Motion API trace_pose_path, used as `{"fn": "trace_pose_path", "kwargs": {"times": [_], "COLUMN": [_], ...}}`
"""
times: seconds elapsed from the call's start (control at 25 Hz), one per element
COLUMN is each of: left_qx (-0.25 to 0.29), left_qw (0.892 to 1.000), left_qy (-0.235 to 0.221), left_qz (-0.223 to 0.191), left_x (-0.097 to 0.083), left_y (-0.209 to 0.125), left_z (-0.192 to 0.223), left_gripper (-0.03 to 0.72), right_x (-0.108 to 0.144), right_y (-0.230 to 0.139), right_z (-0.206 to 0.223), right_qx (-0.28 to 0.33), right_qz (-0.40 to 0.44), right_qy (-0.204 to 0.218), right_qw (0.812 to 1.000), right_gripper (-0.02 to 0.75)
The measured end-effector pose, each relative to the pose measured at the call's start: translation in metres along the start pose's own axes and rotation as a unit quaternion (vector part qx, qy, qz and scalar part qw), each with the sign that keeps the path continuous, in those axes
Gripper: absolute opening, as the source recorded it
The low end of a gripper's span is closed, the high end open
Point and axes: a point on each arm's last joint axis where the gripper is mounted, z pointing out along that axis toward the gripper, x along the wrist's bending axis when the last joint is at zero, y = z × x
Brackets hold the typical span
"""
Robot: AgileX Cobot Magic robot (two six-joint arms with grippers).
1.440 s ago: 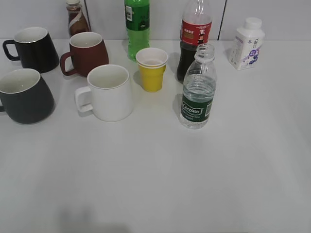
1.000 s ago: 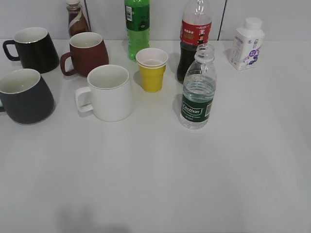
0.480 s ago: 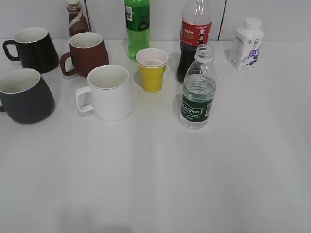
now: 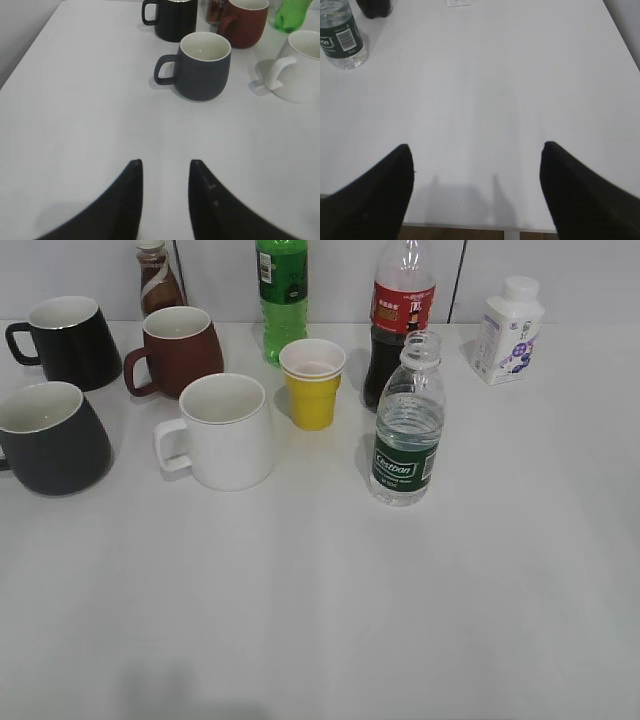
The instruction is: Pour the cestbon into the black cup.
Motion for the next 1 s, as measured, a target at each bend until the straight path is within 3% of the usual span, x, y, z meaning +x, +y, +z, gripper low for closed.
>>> {"fn": "trace_pose_path", "kwargs": {"times": [0.4, 0.56, 0.68, 0.76, 0.88, 1.0], "left_qx": [-0.003, -0.062, -0.175, -0.259, -0.316, -0.317], "left_qw": [1.0, 0.998, 0.984, 0.966, 0.949, 0.948], "left_qy": [-0.001, -0.009, -0.019, -0.023, -0.012, -0.011], "left_qz": [-0.001, -0.002, -0.004, -0.001, 0.021, 0.04], "left_x": [0.0, -0.002, -0.003, -0.004, -0.004, -0.006], "left_y": [0.001, 0.013, 0.033, 0.047, 0.061, 0.065], "left_z": [-0.001, -0.005, -0.01, -0.013, 0.0, 0.034], "left_gripper": [0.238, 0.238, 0.238, 0.238, 0.238, 0.239], "right_x": [0.0, 0.0, 0.0, 0.0, 0.0, 0.0], "right_y": [0.0, 0.0, 0.0, 0.0, 0.0, 0.0], "right_z": [0.0, 0.0, 0.0, 0.0, 0.0, 0.0], "right_qx": [0.0, 0.0, 0.0, 0.0, 0.0, 0.0], "right_qz": [0.0, 0.0, 0.0, 0.0, 0.0, 0.0], "right_qy": [0.0, 0.0, 0.0, 0.0, 0.0, 0.0], "right_qw": [1.0, 1.0, 1.0, 1.0, 1.0, 1.0], "right_gripper": [0.591, 0.591, 0.59, 0.59, 0.59, 0.59]}}
